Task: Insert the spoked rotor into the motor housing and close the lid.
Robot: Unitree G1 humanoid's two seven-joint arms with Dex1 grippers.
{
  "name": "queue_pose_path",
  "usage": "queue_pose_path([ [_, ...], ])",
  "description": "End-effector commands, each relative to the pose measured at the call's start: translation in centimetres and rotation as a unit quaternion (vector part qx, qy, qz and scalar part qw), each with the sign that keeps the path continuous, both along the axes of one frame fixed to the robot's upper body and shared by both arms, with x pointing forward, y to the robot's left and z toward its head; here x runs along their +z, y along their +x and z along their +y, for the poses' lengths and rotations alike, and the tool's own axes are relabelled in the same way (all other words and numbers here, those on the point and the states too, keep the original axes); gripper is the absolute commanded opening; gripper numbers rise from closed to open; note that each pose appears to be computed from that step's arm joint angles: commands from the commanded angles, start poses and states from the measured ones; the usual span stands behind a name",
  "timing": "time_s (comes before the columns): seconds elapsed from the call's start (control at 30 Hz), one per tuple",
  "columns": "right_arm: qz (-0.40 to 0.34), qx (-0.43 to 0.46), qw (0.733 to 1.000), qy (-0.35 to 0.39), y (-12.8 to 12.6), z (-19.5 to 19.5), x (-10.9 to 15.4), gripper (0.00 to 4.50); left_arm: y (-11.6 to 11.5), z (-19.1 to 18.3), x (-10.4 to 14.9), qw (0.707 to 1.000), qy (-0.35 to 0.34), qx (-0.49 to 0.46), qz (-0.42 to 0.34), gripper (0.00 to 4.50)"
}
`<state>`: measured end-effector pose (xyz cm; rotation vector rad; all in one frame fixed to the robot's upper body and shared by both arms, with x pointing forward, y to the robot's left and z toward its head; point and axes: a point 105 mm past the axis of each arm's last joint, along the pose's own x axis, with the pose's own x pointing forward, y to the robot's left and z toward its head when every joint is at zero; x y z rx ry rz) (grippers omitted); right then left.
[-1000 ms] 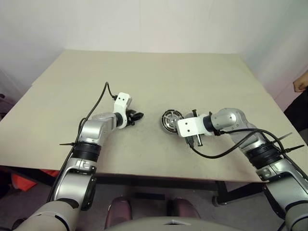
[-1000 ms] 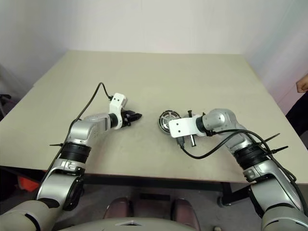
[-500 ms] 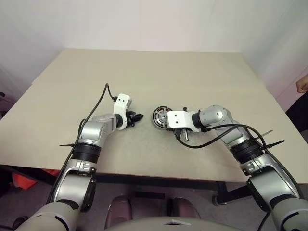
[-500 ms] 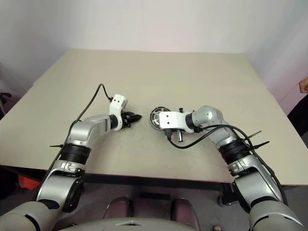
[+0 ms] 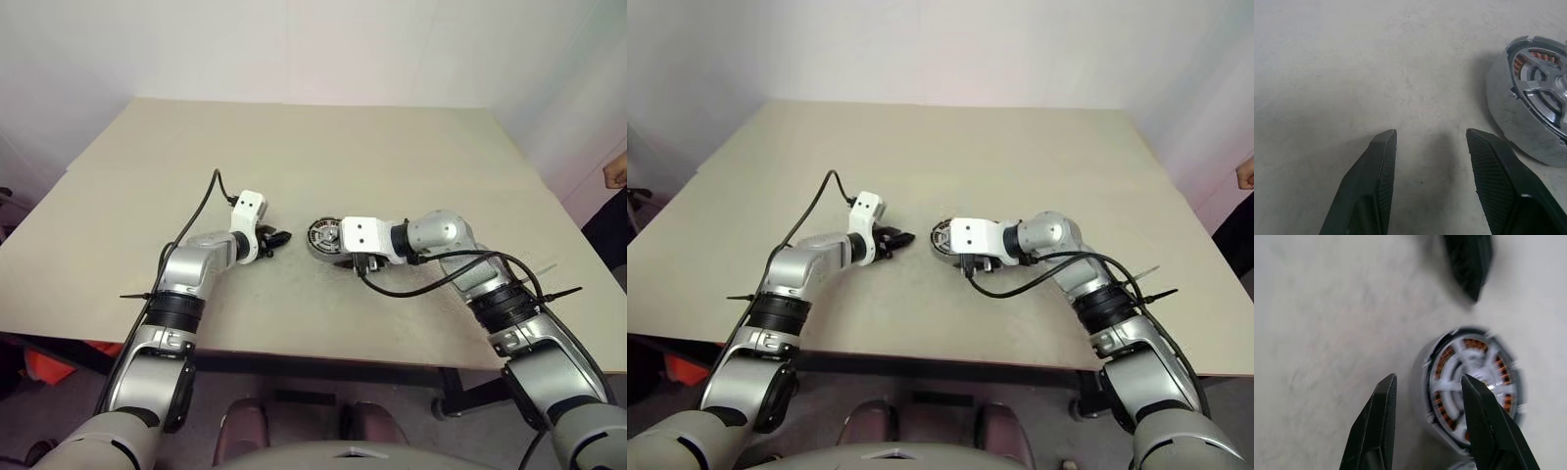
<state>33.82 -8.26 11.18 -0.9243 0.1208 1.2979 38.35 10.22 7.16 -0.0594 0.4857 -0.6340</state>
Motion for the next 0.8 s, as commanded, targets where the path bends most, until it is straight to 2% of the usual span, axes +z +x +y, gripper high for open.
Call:
queue_pose_path([
  [0.03,-0.030,-0.047,0.994,0.099,0.5,0.0,4.3,2.35,0.3,-0.1,1.6,1.000,-0.011,-0.004,-0.027,2.41],
  [0.07,-0.032,-0.063,0.990,0.120,0.6,-0.1,4.9,2.35,0.3,-0.2,1.6,1.000,-0.012,-0.006,-0.027,2.41],
  [0.13,-0.010,-0.160,0.966,0.205,1.9,-1.5,6.5,2.35,0.4,-0.3,2.2,0.999,-0.025,-0.013,-0.038,2.41],
  [0.2,0.040,-0.259,0.922,0.286,2.6,-4.0,7.0,2.35,0.5,-0.5,3.4,0.997,-0.048,-0.026,-0.060,2.41],
  [0.3,0.126,-0.360,0.852,0.358,1.4,-7.4,6.3,2.35,0.6,-0.5,4.8,0.993,-0.070,-0.040,-0.084,2.41],
  [0.37,0.176,-0.408,0.809,0.385,0.0,-9.1,5.5,2.35,0.7,-0.3,5.1,0.993,-0.070,-0.045,-0.088,2.41],
  [0.43,0.209,-0.433,0.781,0.399,-1.4,-9.9,5.0,2.35,0.8,-0.1,4.9,0.993,-0.065,-0.047,-0.087,2.41],
  [0.57,0.307,-0.493,0.685,0.440,-4.4,-11.3,3.0,2.35,1.1,-0.2,4.4,0.994,-0.058,-0.051,-0.080,2.41],
  [0.67,0.346,-0.509,0.641,0.459,-5.7,-10.9,0.8,2.35,0.9,-0.8,4.0,0.994,-0.056,-0.060,-0.076,2.41],
  [0.8,0.382,-0.551,0.575,0.469,-6.3,-11.0,-2.1,2.35,0.9,-1.1,3.8,0.994,-0.054,-0.065,-0.075,2.41],
])
